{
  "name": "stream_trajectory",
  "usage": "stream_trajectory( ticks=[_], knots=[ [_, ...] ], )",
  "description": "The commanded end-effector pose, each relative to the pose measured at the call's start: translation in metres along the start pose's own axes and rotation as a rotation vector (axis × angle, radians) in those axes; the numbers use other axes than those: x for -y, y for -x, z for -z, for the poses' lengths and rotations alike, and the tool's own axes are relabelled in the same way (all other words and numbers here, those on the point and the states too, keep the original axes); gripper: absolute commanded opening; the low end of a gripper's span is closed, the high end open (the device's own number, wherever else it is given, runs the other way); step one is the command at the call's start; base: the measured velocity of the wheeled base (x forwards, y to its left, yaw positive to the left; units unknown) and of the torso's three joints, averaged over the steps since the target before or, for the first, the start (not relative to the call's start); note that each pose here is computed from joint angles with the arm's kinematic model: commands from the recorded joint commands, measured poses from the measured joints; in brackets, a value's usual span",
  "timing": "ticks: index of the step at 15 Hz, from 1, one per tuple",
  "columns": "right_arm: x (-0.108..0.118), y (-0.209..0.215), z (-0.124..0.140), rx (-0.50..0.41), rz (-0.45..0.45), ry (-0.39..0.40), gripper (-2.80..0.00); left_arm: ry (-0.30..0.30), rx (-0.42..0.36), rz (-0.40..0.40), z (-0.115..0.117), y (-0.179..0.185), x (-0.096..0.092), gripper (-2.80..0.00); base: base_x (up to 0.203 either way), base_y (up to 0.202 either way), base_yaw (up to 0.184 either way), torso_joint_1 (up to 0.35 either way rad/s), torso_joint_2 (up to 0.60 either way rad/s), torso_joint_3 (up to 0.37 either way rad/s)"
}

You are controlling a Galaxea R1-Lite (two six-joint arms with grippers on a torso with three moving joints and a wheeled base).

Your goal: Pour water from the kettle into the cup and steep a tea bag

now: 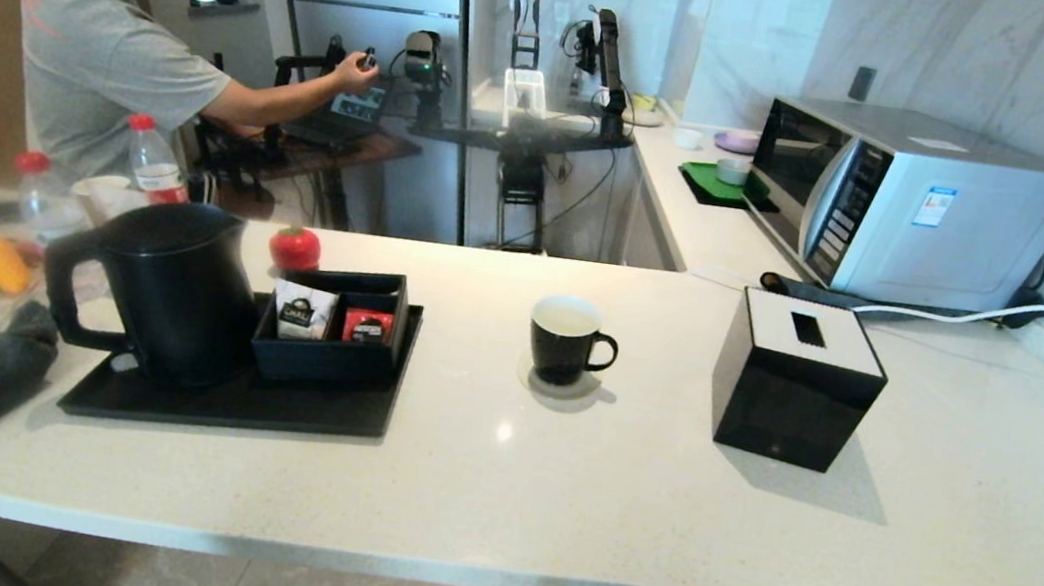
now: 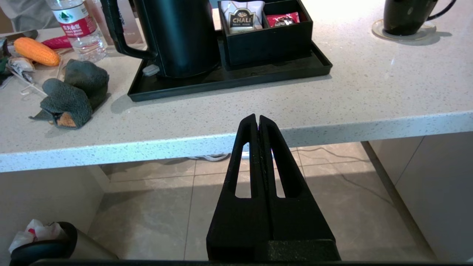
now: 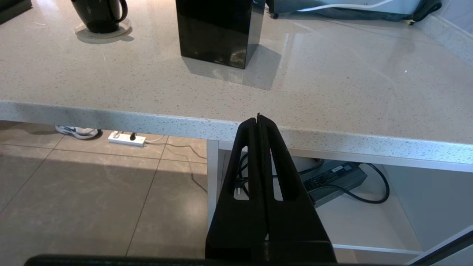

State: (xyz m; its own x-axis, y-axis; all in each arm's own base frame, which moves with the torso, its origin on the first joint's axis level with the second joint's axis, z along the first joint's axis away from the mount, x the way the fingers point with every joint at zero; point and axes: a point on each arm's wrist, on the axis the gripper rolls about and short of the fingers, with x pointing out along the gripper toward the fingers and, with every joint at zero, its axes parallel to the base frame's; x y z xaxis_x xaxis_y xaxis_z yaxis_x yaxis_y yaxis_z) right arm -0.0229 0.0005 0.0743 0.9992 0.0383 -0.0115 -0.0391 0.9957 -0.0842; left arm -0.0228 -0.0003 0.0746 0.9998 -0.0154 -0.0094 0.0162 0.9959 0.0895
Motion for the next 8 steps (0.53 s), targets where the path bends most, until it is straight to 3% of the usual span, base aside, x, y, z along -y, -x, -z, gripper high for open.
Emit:
stream_trajectory(
  ticks=[1,8],
  knots=[
    [0.0000,-0.0001,-0.0005,0.006,-0.001,0.001,-2.80,-0.001,0.001,0.001,0.0000,0.0000,0.0000,-2.80,0.000,0.000,0.000,0.000,0.00,0.000],
    [0.0000,-0.0001,-0.0007,0.007,-0.001,0.003,-2.80,-0.001,0.002,0.000,-0.0001,0.0000,0.0000,-2.80,0.000,0.000,0.000,0.000,0.00,0.000]
  ],
)
